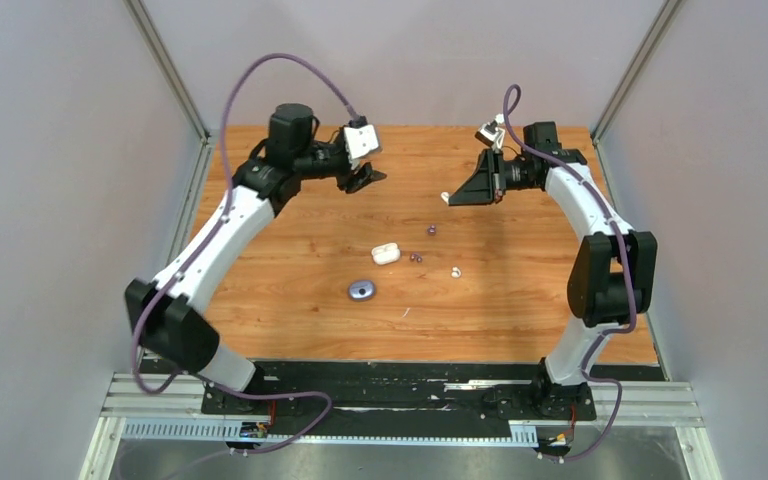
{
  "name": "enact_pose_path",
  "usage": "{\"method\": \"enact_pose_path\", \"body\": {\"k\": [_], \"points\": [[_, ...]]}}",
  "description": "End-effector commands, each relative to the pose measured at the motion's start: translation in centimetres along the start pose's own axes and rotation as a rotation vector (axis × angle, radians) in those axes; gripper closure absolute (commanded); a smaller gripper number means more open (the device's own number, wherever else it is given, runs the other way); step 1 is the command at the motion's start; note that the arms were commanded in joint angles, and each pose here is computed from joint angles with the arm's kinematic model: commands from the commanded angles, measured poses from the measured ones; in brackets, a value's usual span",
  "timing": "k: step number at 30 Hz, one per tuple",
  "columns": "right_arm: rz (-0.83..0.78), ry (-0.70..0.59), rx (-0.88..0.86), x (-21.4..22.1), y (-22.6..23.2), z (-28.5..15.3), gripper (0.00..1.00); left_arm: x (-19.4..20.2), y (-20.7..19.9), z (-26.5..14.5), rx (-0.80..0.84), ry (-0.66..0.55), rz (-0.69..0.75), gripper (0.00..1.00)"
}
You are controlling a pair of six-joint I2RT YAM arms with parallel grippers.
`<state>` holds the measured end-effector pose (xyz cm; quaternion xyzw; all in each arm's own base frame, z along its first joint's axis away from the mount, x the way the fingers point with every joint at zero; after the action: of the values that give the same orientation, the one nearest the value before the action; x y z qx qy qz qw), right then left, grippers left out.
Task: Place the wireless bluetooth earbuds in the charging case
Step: Adjust the earbud.
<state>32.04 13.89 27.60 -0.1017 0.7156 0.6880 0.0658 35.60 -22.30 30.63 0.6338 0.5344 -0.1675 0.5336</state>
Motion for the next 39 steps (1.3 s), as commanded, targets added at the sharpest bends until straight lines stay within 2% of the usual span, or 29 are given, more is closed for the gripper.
{"method": "enact_pose_path", "body": {"k": [1,7,11,15,26,29,32,39], "points": [[-0.029,0.134,-0.280,-0.3,3.7,0.5,1.00,-7.8,0.0,-1.6,-0.068,-0.282,0.330,0.40],[0.019,0.287,-0.340,1.5,5.1,2.9,1.00,-8.7,-2.4,0.3,0.040,-0.315,0.531,0.44],[0.015,0.320,-0.332,1.7,5.3,3.2,1.00,-9.4,-3.6,0.9,0.080,-0.350,0.634,0.44],[0.019,0.331,-0.328,1.8,5.3,3.3,1.00,-9.7,-3.8,1.0,0.085,-0.366,0.661,0.45],[0.045,0.356,-0.312,1.0,5.4,3.5,1.00,-8.1,-5.0,1.5,0.248,-0.314,0.685,0.53],[0.043,0.365,-0.310,0.9,5.4,3.6,1.00,-7.8,-4.9,2.0,0.240,-0.307,0.673,0.52],[0.050,0.370,-0.306,1.0,5.5,3.6,1.00,-7.7,-4.0,2.6,0.164,-0.304,0.682,0.50],[0.056,0.379,-0.299,1.1,5.6,3.6,1.00,-6.8,-3.8,3.5,0.175,-0.278,0.674,0.52]]}}
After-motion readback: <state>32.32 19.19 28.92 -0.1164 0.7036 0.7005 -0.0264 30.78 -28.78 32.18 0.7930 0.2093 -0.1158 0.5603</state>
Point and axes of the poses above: each gripper's point midway between its finger pads, its own z axis out along the fingers, its own y axis along the line the jaws close on, x = y × z, the point moved 6 cm from there along -z, back along the fingers, and after that the axes turned 15 degrees about z, right-handed, at the moved point
